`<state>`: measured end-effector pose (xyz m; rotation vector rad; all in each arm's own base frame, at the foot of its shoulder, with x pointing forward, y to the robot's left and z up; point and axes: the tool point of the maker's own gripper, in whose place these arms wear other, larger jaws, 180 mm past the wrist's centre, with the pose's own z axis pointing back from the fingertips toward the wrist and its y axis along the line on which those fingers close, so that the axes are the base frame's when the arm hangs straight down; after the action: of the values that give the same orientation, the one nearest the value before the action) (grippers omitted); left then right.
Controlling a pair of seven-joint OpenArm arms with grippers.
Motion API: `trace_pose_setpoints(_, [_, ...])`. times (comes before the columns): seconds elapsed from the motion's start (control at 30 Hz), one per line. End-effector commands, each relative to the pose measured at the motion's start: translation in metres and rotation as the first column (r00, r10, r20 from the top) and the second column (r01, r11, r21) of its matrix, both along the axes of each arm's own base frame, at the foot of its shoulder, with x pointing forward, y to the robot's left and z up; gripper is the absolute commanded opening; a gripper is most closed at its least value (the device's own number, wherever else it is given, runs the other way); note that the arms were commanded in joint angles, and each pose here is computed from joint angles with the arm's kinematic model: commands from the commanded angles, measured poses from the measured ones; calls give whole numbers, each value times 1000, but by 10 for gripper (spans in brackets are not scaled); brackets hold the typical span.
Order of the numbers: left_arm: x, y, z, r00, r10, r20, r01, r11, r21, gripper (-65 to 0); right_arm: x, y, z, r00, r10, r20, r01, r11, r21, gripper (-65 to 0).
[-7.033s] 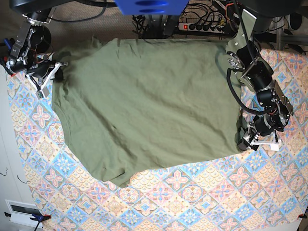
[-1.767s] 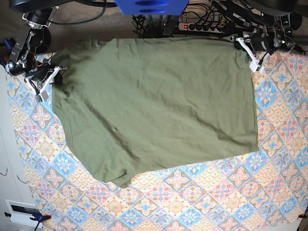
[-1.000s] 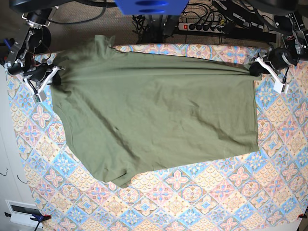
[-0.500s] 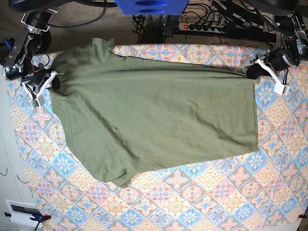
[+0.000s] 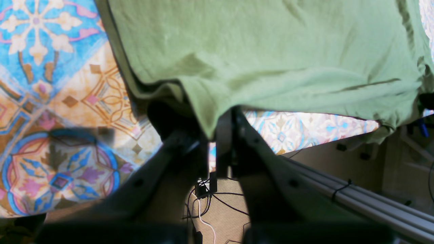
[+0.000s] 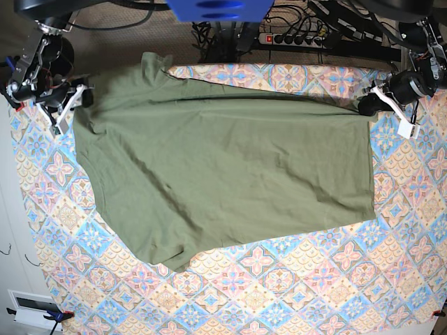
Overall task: Layout the t-shirt on the table in an organized manner, then fold the t-shirt properly
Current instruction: 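Hold both shoulder corners and pull the shirt taut between the grippers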
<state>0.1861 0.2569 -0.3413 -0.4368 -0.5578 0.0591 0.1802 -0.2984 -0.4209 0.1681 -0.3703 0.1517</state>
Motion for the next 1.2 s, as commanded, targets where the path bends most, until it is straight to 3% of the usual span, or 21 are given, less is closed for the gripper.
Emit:
trace_pose_setpoints(0.0, [6, 5, 10, 999, -2, 34, 2, 1000, 13, -650, 9, -3, 8, 999, 20, 29, -20, 1000, -12, -418])
trace_pose_setpoints(0.2, [6, 5, 10, 999, -2, 34, 2, 1000, 13, -650, -6, -9, -7, 997, 53, -57, -57, 996, -73, -418])
trace_pose_setpoints(0.67, [6, 5, 9, 999, -3, 33, 2, 1000, 14, -650, -34, -11, -16, 991, 49, -123, -59, 995, -76, -418])
trace_pose_setpoints(0.93, [7, 4, 9, 999, -7, 34, 6, 1000, 13, -650, -31, -10, -9, 997, 11, -78, -12, 1000, -21, -413])
trace_pose_setpoints(1.17, [7, 4, 9, 999, -7, 34, 6, 1000, 13, -650, -40, -17, -8, 994, 13, -108, -17, 999, -38, -413])
